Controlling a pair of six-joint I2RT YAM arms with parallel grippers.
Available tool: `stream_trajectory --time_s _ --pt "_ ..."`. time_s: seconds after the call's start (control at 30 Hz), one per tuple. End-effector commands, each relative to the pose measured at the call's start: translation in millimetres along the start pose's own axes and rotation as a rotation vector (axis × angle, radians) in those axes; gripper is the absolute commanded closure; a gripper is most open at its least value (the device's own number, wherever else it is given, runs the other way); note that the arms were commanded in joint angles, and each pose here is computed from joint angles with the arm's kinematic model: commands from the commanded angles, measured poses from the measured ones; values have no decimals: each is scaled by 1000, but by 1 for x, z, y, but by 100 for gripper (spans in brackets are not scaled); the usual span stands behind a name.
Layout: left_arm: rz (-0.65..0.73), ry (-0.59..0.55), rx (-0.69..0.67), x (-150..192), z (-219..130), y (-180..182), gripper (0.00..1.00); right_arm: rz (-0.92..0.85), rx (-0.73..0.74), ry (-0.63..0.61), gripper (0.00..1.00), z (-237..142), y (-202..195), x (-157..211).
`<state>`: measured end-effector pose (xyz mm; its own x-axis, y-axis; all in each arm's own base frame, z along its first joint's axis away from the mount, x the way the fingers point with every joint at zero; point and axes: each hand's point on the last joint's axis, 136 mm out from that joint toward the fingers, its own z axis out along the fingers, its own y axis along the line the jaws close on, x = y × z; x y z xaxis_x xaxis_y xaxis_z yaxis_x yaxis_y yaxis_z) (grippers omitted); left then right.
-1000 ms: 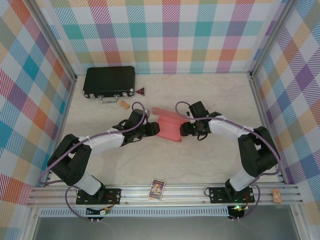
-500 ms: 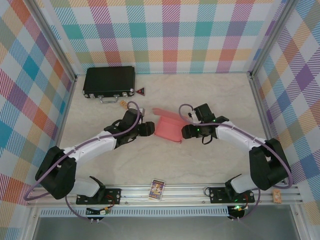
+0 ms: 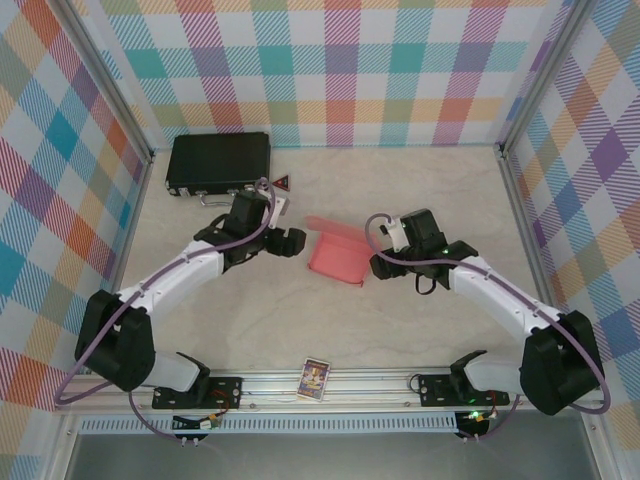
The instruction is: Fold the paper box
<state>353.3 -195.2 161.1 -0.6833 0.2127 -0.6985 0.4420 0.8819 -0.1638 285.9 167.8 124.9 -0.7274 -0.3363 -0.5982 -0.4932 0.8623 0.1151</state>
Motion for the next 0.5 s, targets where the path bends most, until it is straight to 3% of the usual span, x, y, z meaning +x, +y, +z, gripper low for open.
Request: stream_trajectory --time_s 0.0,0.17,0.47 --pt "147 48 125 2 2 -10 9 -116 -21 -41 34 -10 2 -6" --pt "227 37 181 -11 15 -3 9 -254 -63 -148 33 -18 12 -13" --pt "341 33 290 -24 38 -13 17 -378 -91 -102 36 -5 14 -19"
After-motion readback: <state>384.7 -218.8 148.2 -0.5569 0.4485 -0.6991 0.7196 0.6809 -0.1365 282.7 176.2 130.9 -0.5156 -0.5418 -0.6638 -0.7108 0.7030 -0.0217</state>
